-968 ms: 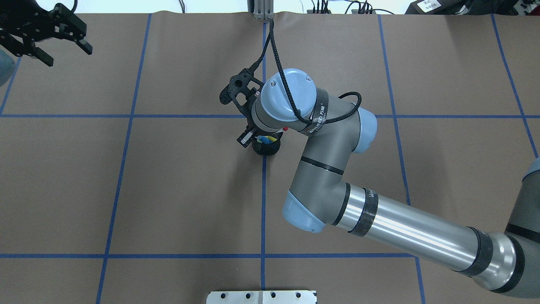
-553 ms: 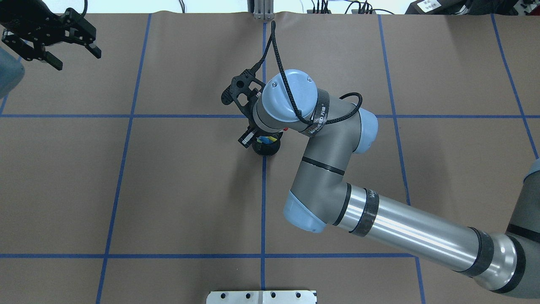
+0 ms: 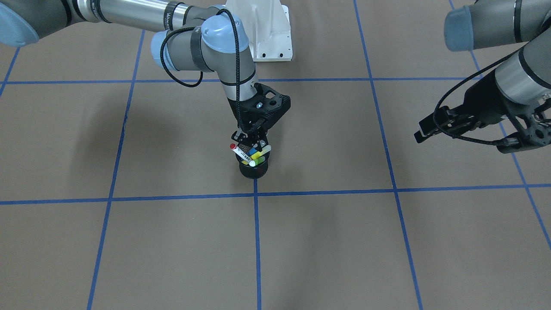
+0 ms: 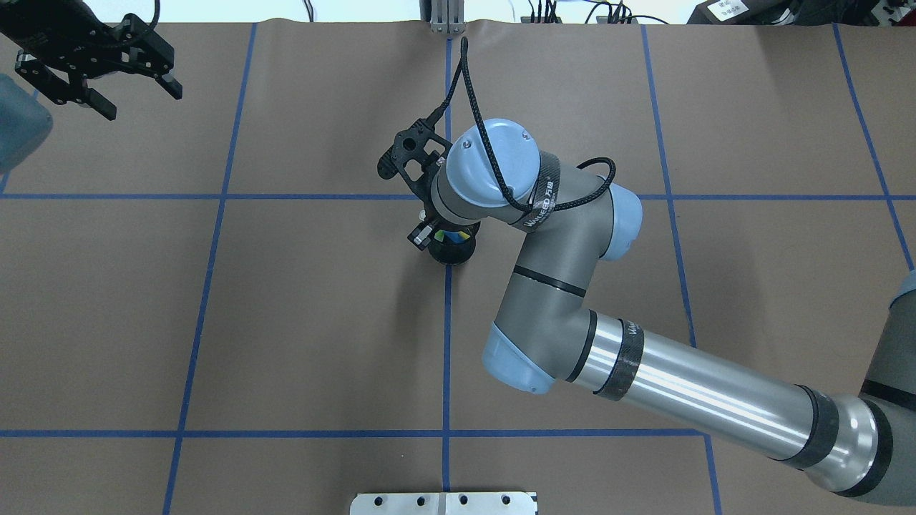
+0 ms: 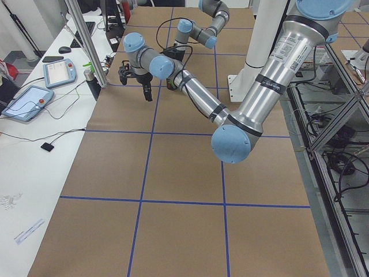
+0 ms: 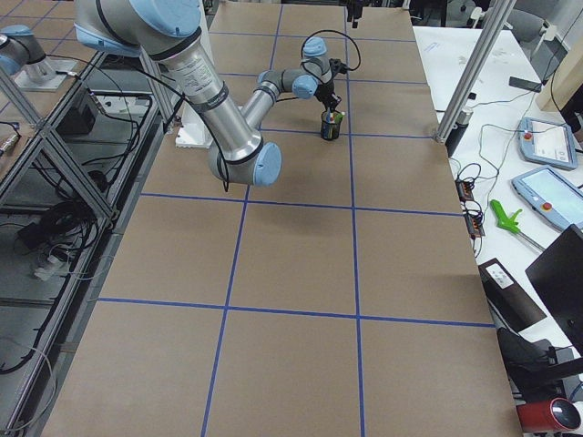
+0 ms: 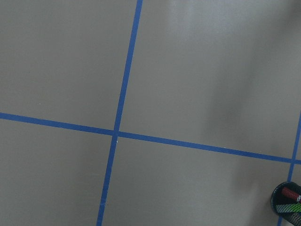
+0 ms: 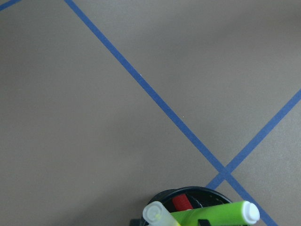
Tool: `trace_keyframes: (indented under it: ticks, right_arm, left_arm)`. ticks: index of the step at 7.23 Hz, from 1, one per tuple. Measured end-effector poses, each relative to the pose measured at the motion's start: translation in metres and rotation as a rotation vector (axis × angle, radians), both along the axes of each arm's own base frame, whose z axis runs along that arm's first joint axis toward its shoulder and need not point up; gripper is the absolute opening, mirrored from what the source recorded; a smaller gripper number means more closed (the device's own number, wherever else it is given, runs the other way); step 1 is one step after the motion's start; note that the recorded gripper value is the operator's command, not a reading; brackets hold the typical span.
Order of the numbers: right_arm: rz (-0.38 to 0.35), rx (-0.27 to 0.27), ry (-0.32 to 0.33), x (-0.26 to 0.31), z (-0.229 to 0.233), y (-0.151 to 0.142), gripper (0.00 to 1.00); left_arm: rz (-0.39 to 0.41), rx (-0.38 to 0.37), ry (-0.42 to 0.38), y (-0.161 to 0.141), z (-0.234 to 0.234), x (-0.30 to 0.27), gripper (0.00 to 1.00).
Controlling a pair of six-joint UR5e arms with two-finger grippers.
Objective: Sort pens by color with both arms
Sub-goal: 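Lower the right gripper into the cup and grasp the blue marker, then lift the blue marker out with the right gripper while the left arm approaches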
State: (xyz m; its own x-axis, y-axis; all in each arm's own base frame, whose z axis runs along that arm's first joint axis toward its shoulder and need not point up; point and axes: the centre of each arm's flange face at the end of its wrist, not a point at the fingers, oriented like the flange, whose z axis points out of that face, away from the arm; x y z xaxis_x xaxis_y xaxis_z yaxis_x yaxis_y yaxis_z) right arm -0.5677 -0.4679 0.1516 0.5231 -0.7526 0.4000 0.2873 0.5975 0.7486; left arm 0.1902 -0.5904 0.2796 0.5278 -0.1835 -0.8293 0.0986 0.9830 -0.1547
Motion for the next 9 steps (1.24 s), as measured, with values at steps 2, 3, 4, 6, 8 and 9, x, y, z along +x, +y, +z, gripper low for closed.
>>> trace_keyframes:
  ticks: [2,3,4,6,8,9]
  right_arm:
    - [0.006,-0.001,-0.005,0.006,-0.002,-0.005,0.10]
    - [0.010,-0.004,-0.005,0.010,-0.002,-0.008,0.10]
    - [0.014,-0.010,-0.007,0.015,-0.002,-0.011,0.10]
    - [-0.001,-0.063,-0.014,0.042,-0.011,-0.019,0.10]
    - [-0.024,-0.129,-0.028,0.082,-0.024,-0.030,0.10]
    - [-0.031,-0.142,-0.046,0.097,-0.032,-0.035,0.10]
  left_arm:
    - [-0.011,-0.020,0.006,0.001,-0.011,0.008,1.00]
    - [-0.016,-0.035,0.010,0.002,-0.021,0.017,1.00]
    - [-0.024,-0.048,0.013,0.002,-0.030,0.023,0.99]
    - [-0.041,-0.068,0.009,0.002,-0.044,0.036,0.99]
    - [-0.062,-0.094,-0.006,0.006,-0.055,0.055,0.99]
    - [-0.074,-0.118,-0.005,0.008,-0.062,0.064,0.99]
